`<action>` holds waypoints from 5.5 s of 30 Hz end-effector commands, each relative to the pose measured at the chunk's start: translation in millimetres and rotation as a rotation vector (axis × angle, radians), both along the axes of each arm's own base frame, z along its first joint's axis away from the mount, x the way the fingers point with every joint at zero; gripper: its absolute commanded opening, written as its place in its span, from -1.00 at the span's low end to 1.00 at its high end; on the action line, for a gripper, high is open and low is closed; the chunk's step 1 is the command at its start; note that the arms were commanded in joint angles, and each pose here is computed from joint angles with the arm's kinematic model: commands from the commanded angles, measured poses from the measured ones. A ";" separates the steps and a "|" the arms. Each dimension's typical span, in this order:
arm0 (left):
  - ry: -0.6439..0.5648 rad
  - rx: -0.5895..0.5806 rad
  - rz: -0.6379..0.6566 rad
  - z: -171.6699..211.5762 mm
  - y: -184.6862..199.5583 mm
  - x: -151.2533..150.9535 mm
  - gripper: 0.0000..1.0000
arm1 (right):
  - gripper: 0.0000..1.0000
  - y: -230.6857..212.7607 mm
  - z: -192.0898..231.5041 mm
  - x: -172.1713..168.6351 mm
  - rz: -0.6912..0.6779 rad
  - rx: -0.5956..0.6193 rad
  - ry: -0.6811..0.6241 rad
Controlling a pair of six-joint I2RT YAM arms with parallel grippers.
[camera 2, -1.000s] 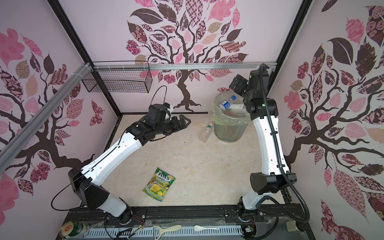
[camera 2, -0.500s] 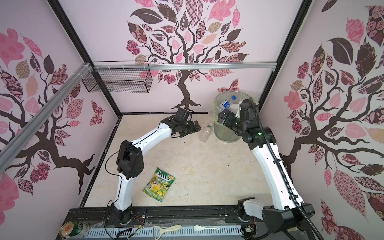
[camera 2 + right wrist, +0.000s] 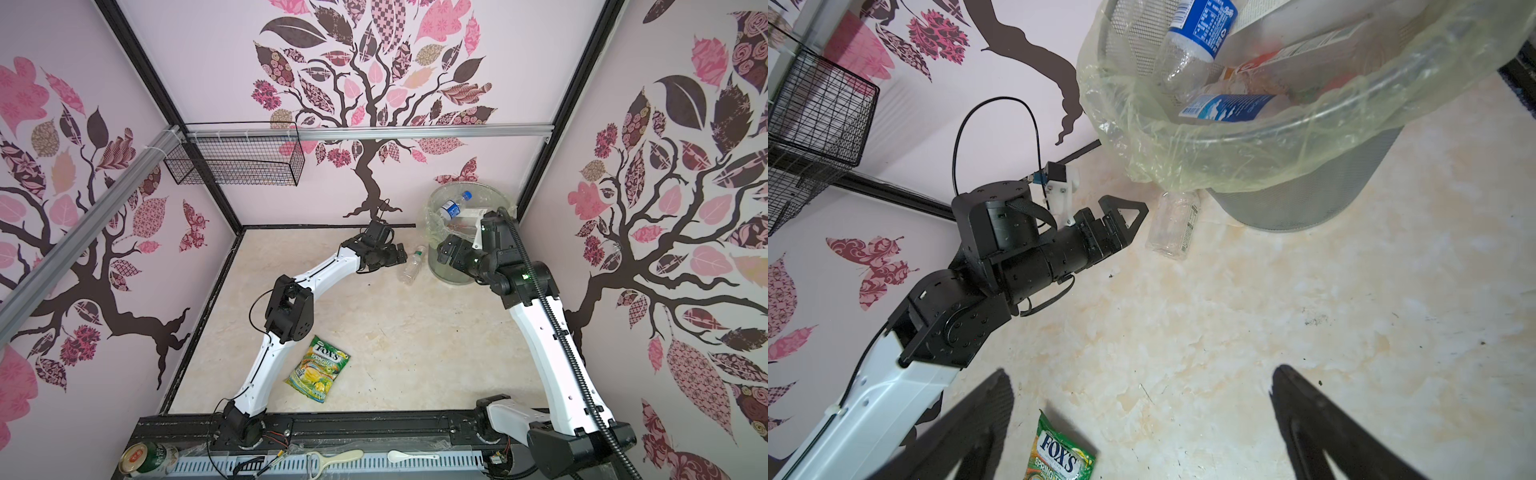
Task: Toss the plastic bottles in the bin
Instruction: 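Move the left gripper toward the small green-capped bottle while the right withdraws, then close the left gripper around the small green-labelled bottle beside the bin, then lift the small bottle with the left gripper while the right reaches to it, then grasp the small bottle's cap with the right gripper, open the left, then carry the small bottle over the bin with the right gripper and release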
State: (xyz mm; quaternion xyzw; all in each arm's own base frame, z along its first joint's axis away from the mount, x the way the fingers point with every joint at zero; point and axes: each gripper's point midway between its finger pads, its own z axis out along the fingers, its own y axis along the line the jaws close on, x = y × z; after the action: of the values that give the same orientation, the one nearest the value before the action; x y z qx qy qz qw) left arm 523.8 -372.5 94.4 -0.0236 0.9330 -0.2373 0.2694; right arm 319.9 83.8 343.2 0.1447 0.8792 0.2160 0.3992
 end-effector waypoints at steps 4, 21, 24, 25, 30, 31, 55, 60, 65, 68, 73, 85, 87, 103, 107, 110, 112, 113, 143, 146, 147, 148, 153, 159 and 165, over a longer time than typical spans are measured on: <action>-0.040 0.043 -0.041 -7.2 -10.8 2.4 0.96 | 0.99 -6.2 10.0 -17.3 0.003 -0.036 -0.013; -0.048 0.052 -0.081 -23.8 -53.7 -16.0 0.96 | 0.99 -13.1 2.7 -33.7 -0.012 -0.053 0.013; -0.042 0.092 -0.083 -33.9 -54.9 -22.8 0.97 | 0.99 -13.7 3.2 -35.7 -0.015 -0.051 0.013; -0.038 0.115 -0.075 -37.7 -52.8 -24.4 0.96 | 0.99 -13.8 4.5 -36.6 -0.014 -0.050 0.011; -0.018 0.187 -0.015 -51.2 -38.0 -24.4 0.96 | 0.99 -16.8 4.1 -43.2 -0.016 -0.063 0.015; -0.019 0.191 -0.008 -51.3 -36.7 -23.9 0.96 | 0.99 -17.5 4.0 -43.9 -0.019 -0.067 0.015; -0.015 0.023 -0.097 -41.4 -69.4 -24.2 0.27 | 0.99 -14.9 2.4 -32.0 -0.010 -0.066 0.018; 0.044 -0.063 -0.052 -17.0 -53.6 -36.9 0.13 | 0.99 -4.7 8.2 -23.5 0.034 -0.040 0.004; 0.081 -0.182 -0.013 8.3 -24.0 -55.0 0.12 | 0.99 11.1 -9.5 -22.9 0.080 0.042 0.041; 0.077 -0.221 0.003 31.6 -3.7 -68.3 0.12 | 0.99 17.2 -19.7 -22.4 0.097 0.057 0.070; 0.095 -0.287 -0.013 58.6 18.6 -101.2 0.12 | 0.99 26.1 -23.4 -20.1 0.120 0.051 0.077; 0.069 -0.312 -0.025 117.2 80.6 -175.9 0.11 | 0.99 68.3 -84.3 10.3 0.185 0.121 0.150; 0.047 -0.314 -0.017 127.3 94.7 -184.0 0.11 | 0.99 73.8 -90.6 15.9 0.184 0.126 0.147; -0.004 -0.296 -0.103 149.1 138.4 -230.2 0.11 | 0.99 166.8 -82.6 63.6 0.239 0.415 0.142; -0.014 -0.310 -0.106 149.9 139.5 -234.3 0.11 | 0.99 210.5 -72.2 73.6 0.302 0.482 0.159; -0.014 -0.319 -0.108 149.2 139.5 -236.3 0.11 | 0.99 238.4 -69.0 81.6 0.334 0.558 0.188; -0.020 -0.320 -0.107 150.9 140.5 -237.3 0.12 | 0.99 252.8 -66.4 86.2 0.344 0.618 0.202; -0.022 -0.319 -0.106 151.3 140.9 -237.5 0.11 | 0.97 259.0 -64.9 89.1 0.351 0.624 0.202; -0.024 -0.322 -0.053 159.1 144.1 -231.2 0.64 | -0.54 285.9 -61.7 71.3 0.384 0.495 0.241; -0.037 -0.318 -0.039 168.3 144.3 -225.7 0.88 | -0.57 279.5 -52.0 76.8 0.391 0.477 0.212; -0.043 -0.320 -0.041 173.0 143.4 -224.0 0.94 | -0.58 274.1 -49.4 80.7 0.382 0.464 0.204; -0.053 -0.325 -0.040 179.7 143.1 -222.6 0.96 | -0.59 267.4 -46.1 84.7 0.371 0.452 0.195; -0.101 -0.383 -0.005 221.6 141.4 -213.7 0.97 | -0.60 210.1 -3.9 119.2 0.285 0.353 0.079; -0.171 -0.480 0.004 279.7 127.9 -192.2 0.96 | -0.61 117.9 102.5 149.9 0.130 0.196 -0.179; -0.205 -0.584 0.021 318.6 107.4 -162.1 0.97 | -0.59 -25.4 195.8 155.0 -0.181 0.156 -0.449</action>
State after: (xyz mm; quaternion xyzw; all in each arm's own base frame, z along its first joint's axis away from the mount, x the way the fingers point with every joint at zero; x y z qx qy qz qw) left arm 349.7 -256.8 388.7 -0.0731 0.8138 -0.4676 0.3373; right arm 469.6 114.6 547.4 0.1558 0.7287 0.3446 0.5710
